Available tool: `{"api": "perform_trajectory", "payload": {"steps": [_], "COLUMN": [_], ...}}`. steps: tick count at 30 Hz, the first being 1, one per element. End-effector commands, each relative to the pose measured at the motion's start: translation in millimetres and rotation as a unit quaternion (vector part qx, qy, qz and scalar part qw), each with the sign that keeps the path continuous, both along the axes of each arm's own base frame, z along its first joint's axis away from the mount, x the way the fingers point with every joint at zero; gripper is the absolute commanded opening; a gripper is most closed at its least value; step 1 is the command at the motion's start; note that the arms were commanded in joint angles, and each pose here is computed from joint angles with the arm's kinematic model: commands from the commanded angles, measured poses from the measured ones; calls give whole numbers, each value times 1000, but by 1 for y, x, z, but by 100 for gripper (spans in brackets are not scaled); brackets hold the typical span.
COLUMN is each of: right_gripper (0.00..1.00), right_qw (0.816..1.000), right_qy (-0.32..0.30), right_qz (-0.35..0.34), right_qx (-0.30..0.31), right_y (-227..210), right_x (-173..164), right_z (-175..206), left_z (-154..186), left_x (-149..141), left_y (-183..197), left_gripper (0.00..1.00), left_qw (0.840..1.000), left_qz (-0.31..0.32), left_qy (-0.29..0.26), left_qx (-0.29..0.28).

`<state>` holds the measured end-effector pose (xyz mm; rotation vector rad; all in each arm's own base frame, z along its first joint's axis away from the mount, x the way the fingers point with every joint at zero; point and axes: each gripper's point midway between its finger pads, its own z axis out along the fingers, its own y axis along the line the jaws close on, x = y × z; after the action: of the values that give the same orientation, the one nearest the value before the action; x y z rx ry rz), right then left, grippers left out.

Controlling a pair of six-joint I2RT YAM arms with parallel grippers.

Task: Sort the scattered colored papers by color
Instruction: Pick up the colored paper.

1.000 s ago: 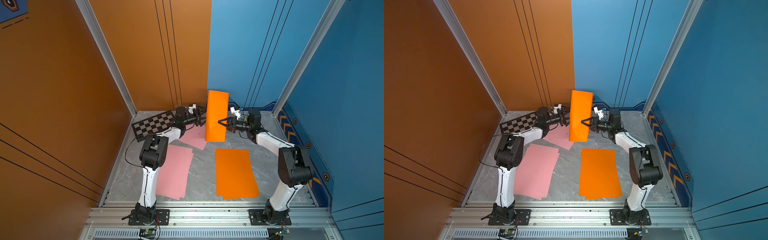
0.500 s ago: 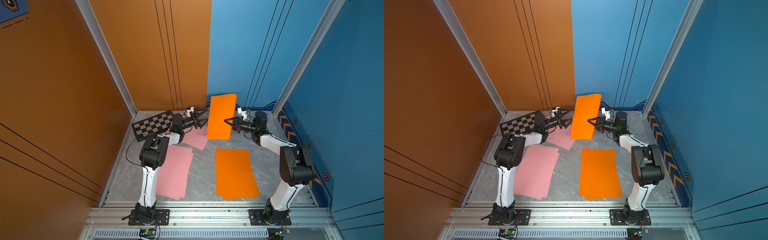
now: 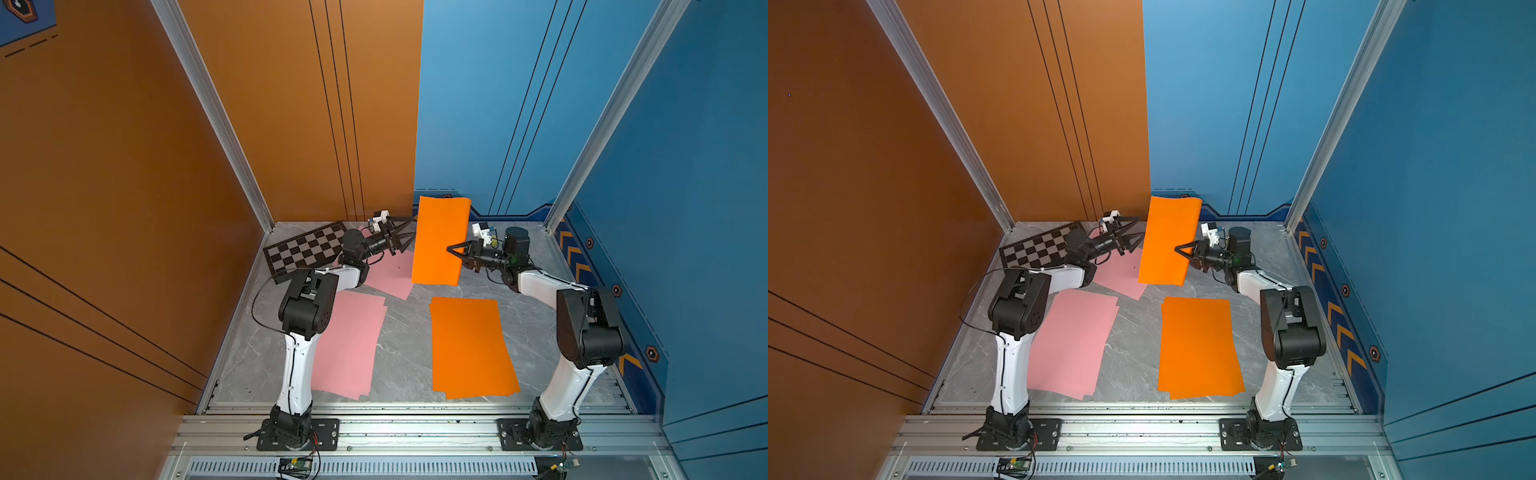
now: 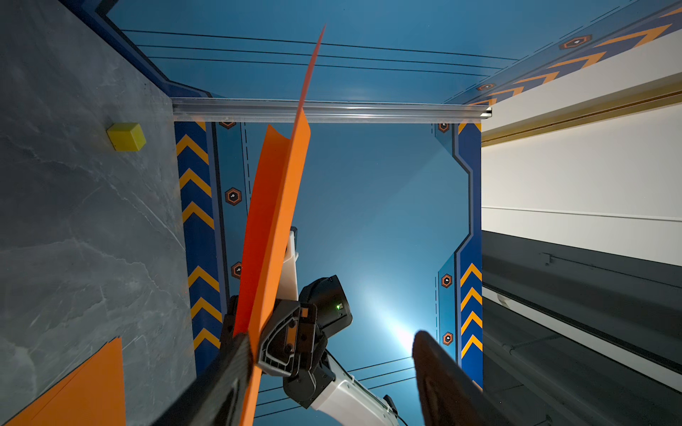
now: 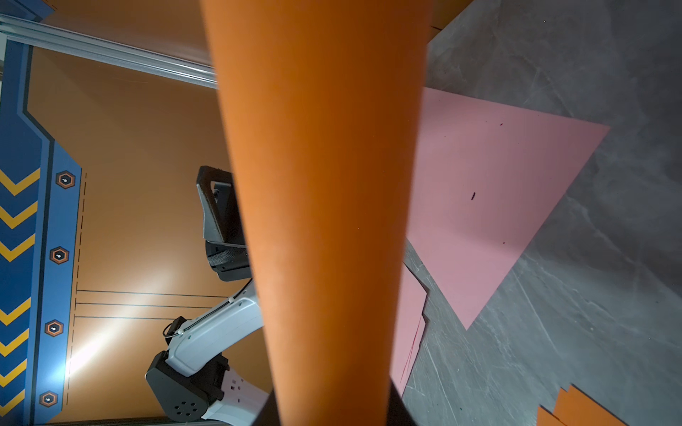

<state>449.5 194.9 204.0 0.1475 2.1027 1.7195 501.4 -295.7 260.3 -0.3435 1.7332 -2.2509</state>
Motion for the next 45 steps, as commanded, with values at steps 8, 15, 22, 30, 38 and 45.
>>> {"api": "perform_trajectory", "payload": {"steps": [8, 15, 22, 30, 38, 45], "right_gripper": [24, 25, 25, 34, 93, 100], "right_qw": [999, 999, 998, 996, 972, 920], "right_qy": [-5, -8, -8, 4, 60, 125], "right_qz": [1, 7, 7, 1, -73, -213], "right_qx": [-39, -42, -61, -85, -217, -303], "right_y": [1, 5, 2, -2, -45, -133], "right_x": [-8, -11, -16, -18, -13, -24], "right_z": [-3, -1, -1, -12, -50, -61], "left_z": [-1, -18, -40, -43, -42, -33], "left_x": [-24, -26, -25, -27, -42, -70], "left_y": [-18, -25, -21, -22, -33, -49], "left_gripper": [53, 34, 20, 0, 0, 0], "left_qw": [995, 994, 987, 983, 951, 908], "left_qz": [-17, -25, -12, -10, -13, -26], "left_qy": [-42, -31, -24, -29, -49, -74], "left_qx": [90, 101, 158, 183, 306, 412]}}
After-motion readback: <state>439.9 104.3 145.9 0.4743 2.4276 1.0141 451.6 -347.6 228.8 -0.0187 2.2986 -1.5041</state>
